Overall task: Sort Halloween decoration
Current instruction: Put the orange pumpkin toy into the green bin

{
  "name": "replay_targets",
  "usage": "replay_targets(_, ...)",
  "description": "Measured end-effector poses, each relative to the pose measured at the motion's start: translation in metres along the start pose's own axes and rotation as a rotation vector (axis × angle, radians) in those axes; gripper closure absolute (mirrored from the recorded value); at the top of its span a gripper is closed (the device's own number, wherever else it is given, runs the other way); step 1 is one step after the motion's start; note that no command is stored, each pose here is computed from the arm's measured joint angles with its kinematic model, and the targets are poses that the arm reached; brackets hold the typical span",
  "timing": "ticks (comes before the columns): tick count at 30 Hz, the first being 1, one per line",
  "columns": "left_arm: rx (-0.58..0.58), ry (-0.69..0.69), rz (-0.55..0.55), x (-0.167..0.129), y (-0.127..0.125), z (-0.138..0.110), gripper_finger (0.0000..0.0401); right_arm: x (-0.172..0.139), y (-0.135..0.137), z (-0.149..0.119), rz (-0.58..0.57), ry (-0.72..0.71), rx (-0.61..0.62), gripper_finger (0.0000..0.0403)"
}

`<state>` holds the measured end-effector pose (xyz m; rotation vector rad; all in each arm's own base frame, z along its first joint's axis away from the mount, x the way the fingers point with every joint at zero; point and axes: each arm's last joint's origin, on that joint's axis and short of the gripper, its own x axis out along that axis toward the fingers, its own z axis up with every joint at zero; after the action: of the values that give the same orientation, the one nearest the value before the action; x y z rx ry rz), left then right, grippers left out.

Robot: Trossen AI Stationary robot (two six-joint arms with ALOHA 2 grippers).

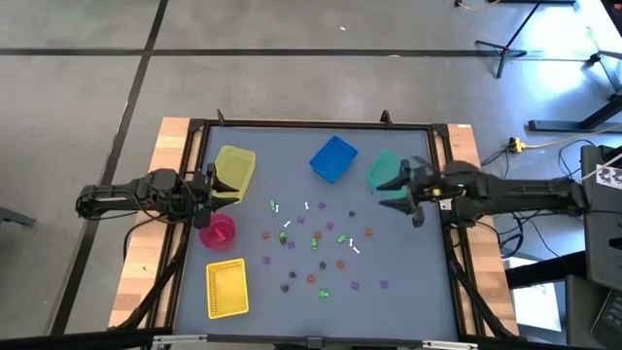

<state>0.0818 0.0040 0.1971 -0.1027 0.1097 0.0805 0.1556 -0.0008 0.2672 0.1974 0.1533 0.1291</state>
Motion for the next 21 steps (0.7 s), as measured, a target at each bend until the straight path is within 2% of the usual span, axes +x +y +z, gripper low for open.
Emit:
replay_targets(4, 0.0, 0.0, 0.0, 0.0, 0.0, 0.0, 0.0285, 0.025, -0.003, 0.001, -0.014, 0.277, 0.055, 0.0207)
replay_targets(10, 0.0, 0.0, -0.001, 0.0, 0.0, 0.0, 0.0285, 0.058, -0.005, -0.008, -0.02, 0.612, 0.122, 0.021)
replay_targets(16, 0.0, 0.0, -0.001, 0.0, 0.0, 0.0, 0.0285, 0.087, 0.01, -0.035, -0.011, 0.818, 0.079, 0.021)
replay_targets(21, 0.0, 0.0, -0.001, 0.0, 0.0, 0.0, 0.0285, 0.101, 0.02, -0.06, -0.119, 0.922, -0.033, 0.021)
